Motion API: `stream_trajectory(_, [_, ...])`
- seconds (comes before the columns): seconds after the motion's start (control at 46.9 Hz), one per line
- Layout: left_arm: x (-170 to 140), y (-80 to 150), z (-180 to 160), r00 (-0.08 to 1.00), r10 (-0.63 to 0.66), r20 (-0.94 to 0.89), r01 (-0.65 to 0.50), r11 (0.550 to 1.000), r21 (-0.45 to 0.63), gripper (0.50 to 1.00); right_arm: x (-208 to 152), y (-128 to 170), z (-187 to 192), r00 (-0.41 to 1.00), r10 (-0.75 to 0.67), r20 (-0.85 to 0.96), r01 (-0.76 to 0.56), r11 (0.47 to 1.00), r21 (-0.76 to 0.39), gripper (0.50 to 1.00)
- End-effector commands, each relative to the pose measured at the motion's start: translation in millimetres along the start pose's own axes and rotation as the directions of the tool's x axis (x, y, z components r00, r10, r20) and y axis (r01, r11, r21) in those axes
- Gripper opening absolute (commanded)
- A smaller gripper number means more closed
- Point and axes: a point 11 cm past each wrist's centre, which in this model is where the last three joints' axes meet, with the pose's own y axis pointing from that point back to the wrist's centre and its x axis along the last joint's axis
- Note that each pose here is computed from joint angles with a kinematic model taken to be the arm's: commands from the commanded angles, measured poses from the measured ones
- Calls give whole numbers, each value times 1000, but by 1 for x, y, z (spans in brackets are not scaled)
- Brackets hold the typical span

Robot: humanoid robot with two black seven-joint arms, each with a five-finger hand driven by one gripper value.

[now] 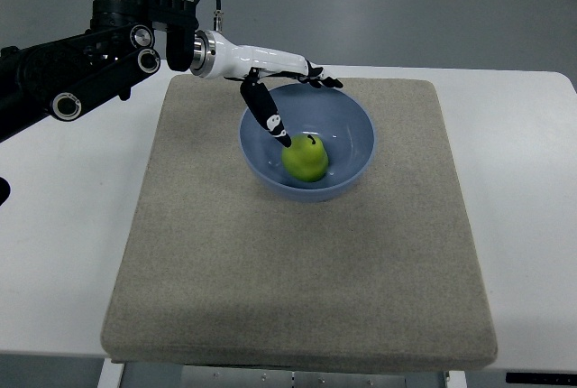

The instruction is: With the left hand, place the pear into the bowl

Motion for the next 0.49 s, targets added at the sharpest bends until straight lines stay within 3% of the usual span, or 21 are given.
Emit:
stream_trajectory(0.0, [17, 7, 2, 990, 51, -133, -58, 997, -50, 996, 0, 0, 0, 1000, 1, 0, -1, 1000, 0, 926])
stream_trajectory(0.107, [38, 19, 11, 971, 93, -220, -117, 988, -98, 996, 0, 0, 0, 1000, 0, 0, 0, 1000, 0, 924])
stream_trajectory(0.299, [65, 42, -7, 905, 193, -378, -249, 963, -106, 996, 0, 0, 0, 1000, 1, 0, -1, 1000, 0, 926])
stream_trajectory(0.47, [83, 65, -47, 735, 288, -614, -414, 908, -70, 996, 0, 0, 0, 1000, 0, 0, 0, 1000, 0, 926])
